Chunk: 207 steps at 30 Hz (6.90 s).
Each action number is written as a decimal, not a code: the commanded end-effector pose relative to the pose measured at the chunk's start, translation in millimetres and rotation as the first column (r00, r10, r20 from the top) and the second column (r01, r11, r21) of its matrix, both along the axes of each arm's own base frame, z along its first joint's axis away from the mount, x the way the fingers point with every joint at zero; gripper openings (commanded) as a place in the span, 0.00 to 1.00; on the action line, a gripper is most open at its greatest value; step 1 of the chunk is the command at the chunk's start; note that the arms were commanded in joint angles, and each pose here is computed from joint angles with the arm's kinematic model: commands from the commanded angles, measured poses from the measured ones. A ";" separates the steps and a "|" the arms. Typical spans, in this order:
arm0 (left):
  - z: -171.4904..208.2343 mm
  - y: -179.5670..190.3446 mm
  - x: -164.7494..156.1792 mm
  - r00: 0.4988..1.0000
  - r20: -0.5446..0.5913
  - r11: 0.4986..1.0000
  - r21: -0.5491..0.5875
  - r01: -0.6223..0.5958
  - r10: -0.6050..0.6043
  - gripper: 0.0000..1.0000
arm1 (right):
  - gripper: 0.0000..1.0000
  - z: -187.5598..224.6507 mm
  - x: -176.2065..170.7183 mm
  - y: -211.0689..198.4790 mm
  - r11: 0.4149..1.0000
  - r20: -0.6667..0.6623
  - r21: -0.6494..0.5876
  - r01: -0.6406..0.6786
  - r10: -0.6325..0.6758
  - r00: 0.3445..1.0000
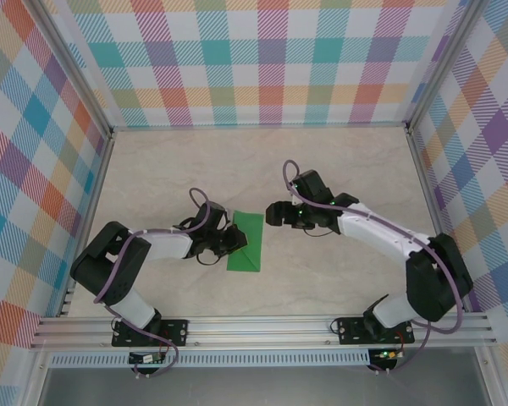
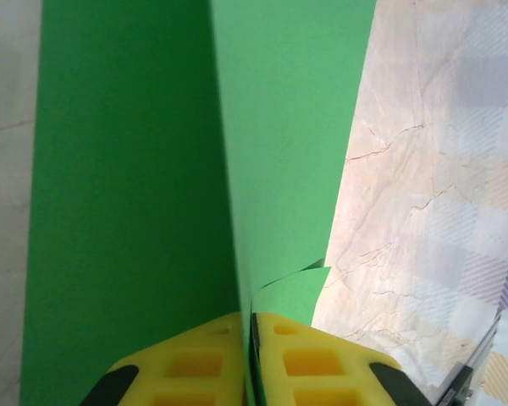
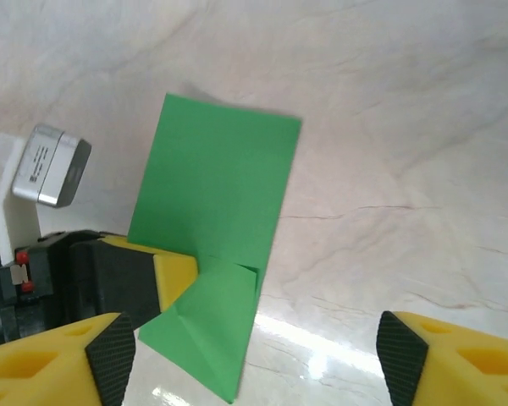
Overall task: Fold a paper plane with a square sheet of paper (pick it up from the middle)
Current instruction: Turn over the paper at the center of the table, then third fold the triangle at the center of the table.
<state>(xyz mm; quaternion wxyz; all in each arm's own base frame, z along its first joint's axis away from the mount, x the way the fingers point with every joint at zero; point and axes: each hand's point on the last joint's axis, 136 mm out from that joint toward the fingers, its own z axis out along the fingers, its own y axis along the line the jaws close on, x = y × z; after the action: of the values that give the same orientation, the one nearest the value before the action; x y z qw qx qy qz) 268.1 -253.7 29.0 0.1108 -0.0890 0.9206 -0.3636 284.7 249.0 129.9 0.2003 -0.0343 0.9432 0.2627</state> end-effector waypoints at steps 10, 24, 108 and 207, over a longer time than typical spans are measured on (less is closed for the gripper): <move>81.8 48.6 -3.6 0.983 0.115 0.895 0.439 0.078 -0.142 0.04 | 0.83 19.6 -25.0 -69.0 0.970 0.012 -0.146 0.195 -0.195 0.981; 156.0 118.4 28.2 0.962 0.132 0.051 0.991 -0.124 -0.240 0.03 | 1.00 40.3 -35.0 -113.7 0.942 0.128 -0.207 0.263 -0.241 0.962; 136.6 -22.2 7.0 0.972 0.235 0.941 0.333 -0.058 -0.023 0.93 | 0.87 28.5 9.0 -55.9 0.984 -0.153 0.072 0.162 -0.150 0.977; -34.5 15.6 24.3 0.962 -0.139 0.941 0.281 -0.189 0.234 0.11 | 0.46 -103.3 -95.3 14.6 0.995 -0.528 0.078 0.064 -0.013 0.849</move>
<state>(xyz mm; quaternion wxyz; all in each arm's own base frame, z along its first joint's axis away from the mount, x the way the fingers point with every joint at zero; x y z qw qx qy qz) 306.5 -253.2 18.7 0.1076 -0.1869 0.9400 -0.2645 194.0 263.6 31.3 -0.0543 0.0790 0.9450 0.3127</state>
